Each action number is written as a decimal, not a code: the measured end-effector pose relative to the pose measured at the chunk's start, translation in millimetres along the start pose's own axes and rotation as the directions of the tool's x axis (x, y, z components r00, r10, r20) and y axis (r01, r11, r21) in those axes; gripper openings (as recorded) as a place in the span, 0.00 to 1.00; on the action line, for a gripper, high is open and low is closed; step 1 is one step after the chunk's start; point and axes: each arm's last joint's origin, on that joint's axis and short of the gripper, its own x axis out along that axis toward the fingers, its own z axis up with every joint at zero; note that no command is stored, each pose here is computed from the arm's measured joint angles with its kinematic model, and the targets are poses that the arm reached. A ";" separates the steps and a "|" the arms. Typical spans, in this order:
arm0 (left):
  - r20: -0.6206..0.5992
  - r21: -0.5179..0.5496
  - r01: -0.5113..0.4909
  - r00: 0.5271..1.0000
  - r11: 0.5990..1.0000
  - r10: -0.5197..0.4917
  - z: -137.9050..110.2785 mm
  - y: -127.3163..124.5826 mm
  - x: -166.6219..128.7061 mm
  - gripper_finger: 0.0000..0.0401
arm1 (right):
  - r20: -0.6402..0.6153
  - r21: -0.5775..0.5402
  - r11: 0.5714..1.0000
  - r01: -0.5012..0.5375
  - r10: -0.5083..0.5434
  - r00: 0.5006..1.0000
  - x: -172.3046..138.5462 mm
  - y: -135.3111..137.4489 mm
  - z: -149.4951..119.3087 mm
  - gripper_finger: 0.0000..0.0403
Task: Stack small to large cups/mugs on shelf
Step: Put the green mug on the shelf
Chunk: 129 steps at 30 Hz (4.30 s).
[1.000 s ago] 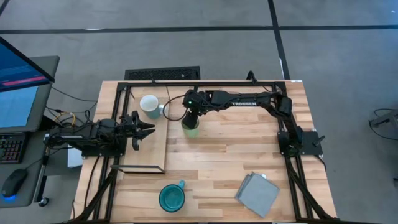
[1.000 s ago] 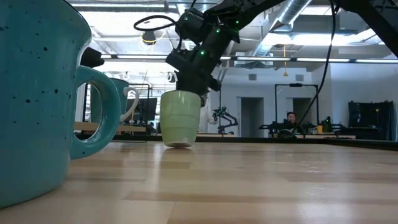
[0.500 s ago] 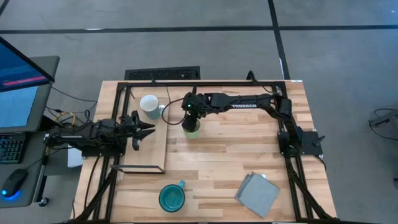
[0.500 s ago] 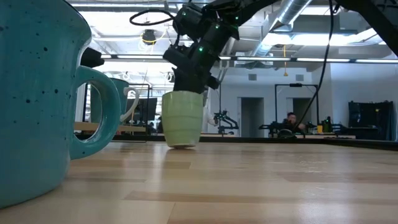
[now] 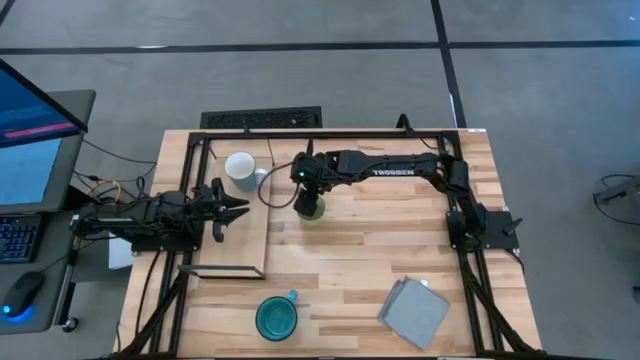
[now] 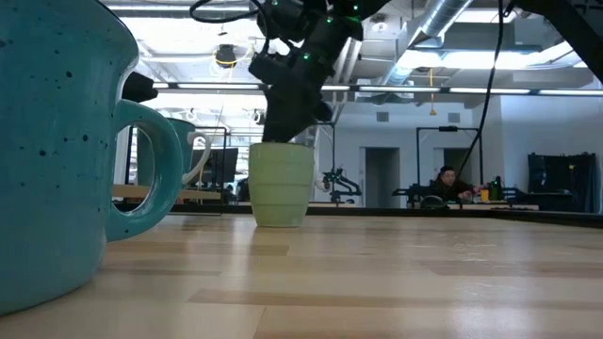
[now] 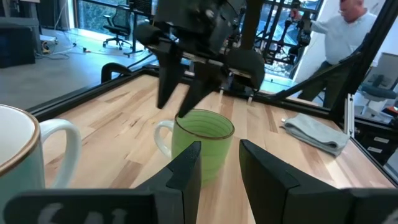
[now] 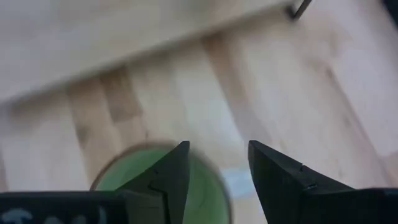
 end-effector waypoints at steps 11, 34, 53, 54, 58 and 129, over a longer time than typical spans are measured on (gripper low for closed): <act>-0.001 0.026 0.003 1.000 1.000 -0.003 -0.1 -0.1 0.0 0.24 | 0.004 -0.028 0.999 0.038 -0.038 0.999 -20.1 15.4 -2.9 0.46; -0.002 0.036 0.004 1.000 0.999 -0.004 -0.1 -0.1 0.0 0.25 | -0.186 -0.384 0.923 0.010 -0.088 0.979 -55.9 18.1 -25.6 0.46; -0.002 0.041 0.004 1.000 0.999 -0.004 -0.1 -0.1 0.0 0.25 | -0.158 -0.790 0.605 -0.094 -0.054 0.986 -58.5 50.6 -30.8 0.46; -0.002 0.041 0.004 1.000 0.999 -0.004 -0.1 -0.1 0.0 0.25 | -0.158 -0.811 0.577 -0.098 -0.055 0.986 -58.5 51.3 -31.0 0.46; -0.002 0.041 0.004 1.000 0.999 -0.004 -0.1 -0.1 0.0 0.25 | -0.158 -0.865 0.490 -0.112 -0.054 0.986 -58.5 52.8 -31.4 0.46; 0.155 -0.164 0.291 0.951 0.943 -0.267 17.4 -10.5 -2.5 0.24 | 0.196 -0.210 0.946 -0.247 0.288 0.937 -39.5 63.4 36.6 0.05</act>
